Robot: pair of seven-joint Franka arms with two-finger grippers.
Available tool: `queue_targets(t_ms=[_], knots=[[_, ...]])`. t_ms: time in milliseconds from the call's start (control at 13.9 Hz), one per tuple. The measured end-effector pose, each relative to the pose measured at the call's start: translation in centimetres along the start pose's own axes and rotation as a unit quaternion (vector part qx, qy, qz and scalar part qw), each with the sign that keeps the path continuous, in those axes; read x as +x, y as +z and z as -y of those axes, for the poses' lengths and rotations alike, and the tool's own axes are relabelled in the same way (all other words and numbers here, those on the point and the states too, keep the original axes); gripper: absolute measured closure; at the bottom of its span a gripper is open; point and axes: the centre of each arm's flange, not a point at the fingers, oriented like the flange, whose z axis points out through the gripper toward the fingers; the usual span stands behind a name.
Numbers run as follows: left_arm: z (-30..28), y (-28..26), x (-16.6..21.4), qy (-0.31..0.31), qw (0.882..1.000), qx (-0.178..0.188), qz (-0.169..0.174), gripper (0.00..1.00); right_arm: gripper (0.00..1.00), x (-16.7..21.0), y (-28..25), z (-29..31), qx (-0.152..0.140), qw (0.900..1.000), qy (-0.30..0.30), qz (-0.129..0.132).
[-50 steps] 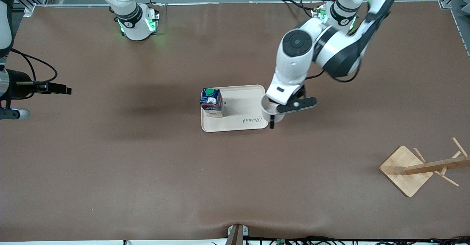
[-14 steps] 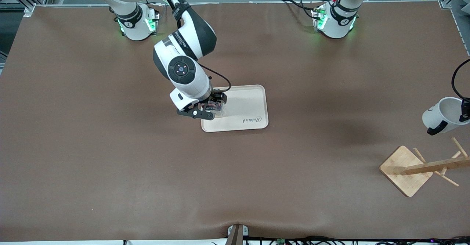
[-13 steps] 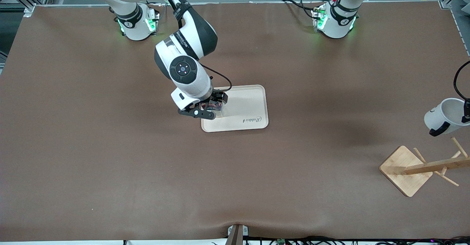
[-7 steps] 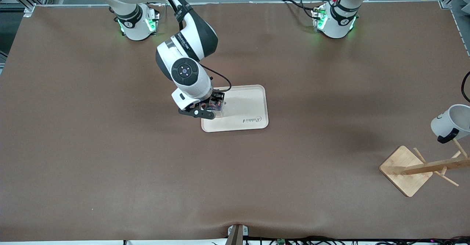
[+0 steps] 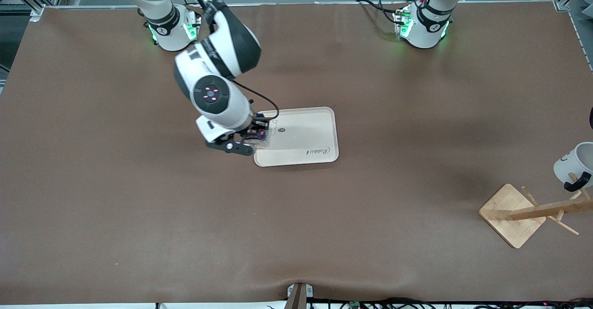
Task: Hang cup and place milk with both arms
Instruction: 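Hang the mug handle on the stand peg while the right gripper carries milk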
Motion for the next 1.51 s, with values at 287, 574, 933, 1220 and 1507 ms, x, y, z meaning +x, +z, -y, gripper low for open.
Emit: queue_targets(t_ms=[287, 574, 933, 1220, 1507], knots=[[0.0, 0.7, 0.6, -0.063, 0.998, -0.002, -0.011, 0.58, 0.47, 4.5, -5.9, -9.7, -0.005, 1.000, 0.003, 0.029], [-2.1, -2.0, 2.1, -0.126, 0.992, -0.014, -0.024, 0.17, 0.47, 12.7, -7.3, -25.3, -0.011, 0.998, 0.057, 0.014], [-5.5, -5.7, 1.8, -0.192, 0.981, -0.020, 0.026, 0.00, 0.47, 17.0, -4.9, -38.2, 0.008, 0.995, 0.103, 0.015], [-7.7, -10.1, 1.8, -0.193, 0.981, -0.003, 0.017, 0.00, 0.47, 17.7, 1.8, -39.1, 0.005, 0.993, 0.111, 0.031], [-10.8, -13.1, 3.0, -0.182, 0.983, 0.002, -0.003, 0.00, 0.47, 16.6, 4.6, -39.6, 0.006, 0.998, 0.044, 0.048]])
